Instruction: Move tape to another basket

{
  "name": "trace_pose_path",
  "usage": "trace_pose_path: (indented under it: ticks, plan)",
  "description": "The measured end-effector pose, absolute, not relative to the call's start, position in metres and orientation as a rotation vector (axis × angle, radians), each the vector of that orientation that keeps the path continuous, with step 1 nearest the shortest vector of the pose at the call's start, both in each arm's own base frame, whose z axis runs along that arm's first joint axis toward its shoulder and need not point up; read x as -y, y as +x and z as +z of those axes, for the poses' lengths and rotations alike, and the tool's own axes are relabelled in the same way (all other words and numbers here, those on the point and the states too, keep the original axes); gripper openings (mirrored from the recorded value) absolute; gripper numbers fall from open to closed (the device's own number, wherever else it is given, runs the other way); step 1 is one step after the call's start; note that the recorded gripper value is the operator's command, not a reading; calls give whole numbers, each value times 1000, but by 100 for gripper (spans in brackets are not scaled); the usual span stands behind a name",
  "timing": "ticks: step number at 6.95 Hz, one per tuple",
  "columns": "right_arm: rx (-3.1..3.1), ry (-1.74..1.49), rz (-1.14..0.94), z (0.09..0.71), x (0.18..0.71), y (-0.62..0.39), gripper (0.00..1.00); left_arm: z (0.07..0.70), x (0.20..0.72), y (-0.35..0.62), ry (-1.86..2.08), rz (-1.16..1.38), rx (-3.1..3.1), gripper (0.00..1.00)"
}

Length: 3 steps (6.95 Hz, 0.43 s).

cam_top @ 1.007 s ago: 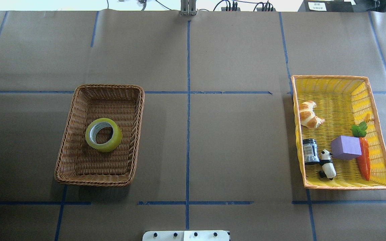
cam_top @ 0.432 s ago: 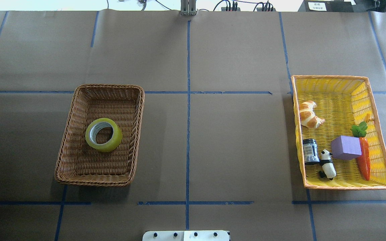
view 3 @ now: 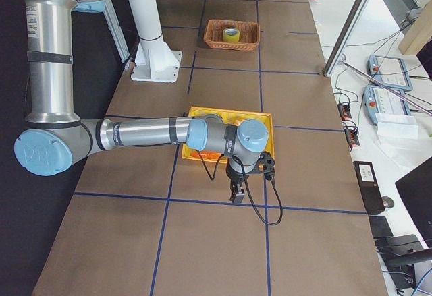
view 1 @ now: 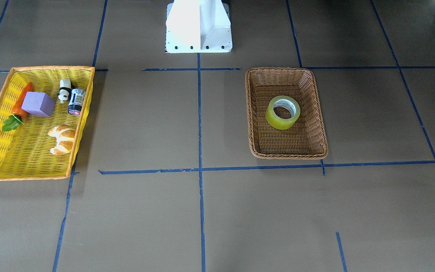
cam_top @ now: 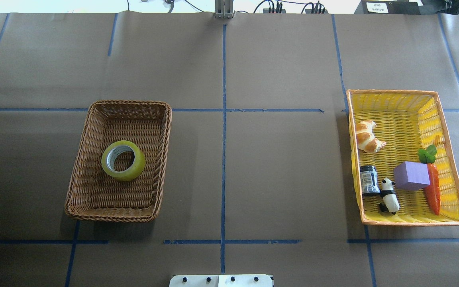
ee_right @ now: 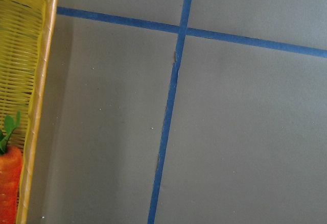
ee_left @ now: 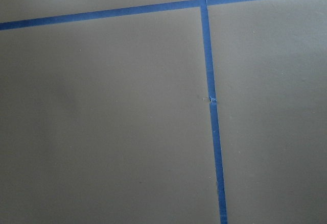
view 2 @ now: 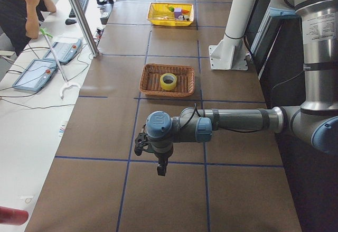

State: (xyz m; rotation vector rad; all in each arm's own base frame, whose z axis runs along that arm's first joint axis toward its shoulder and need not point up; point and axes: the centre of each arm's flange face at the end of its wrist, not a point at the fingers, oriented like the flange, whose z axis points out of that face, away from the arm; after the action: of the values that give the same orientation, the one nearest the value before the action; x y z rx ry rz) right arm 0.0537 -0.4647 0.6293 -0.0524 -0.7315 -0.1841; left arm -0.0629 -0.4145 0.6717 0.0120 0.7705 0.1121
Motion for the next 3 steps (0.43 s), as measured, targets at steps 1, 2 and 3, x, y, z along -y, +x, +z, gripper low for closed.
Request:
trace_pose_path:
  ticks: [1, 2, 3]
  plan:
    - [732, -54, -184, 630, 464, 54, 100, 672, 414, -63, 11, 111, -771, 100]
    - [732, -56, -184, 631, 462, 54, 100, 673, 414, -63, 9, 110, -771, 100]
    - [732, -57, -184, 632, 460, 54, 100, 676, 414, -63, 2, 106, -770, 100]
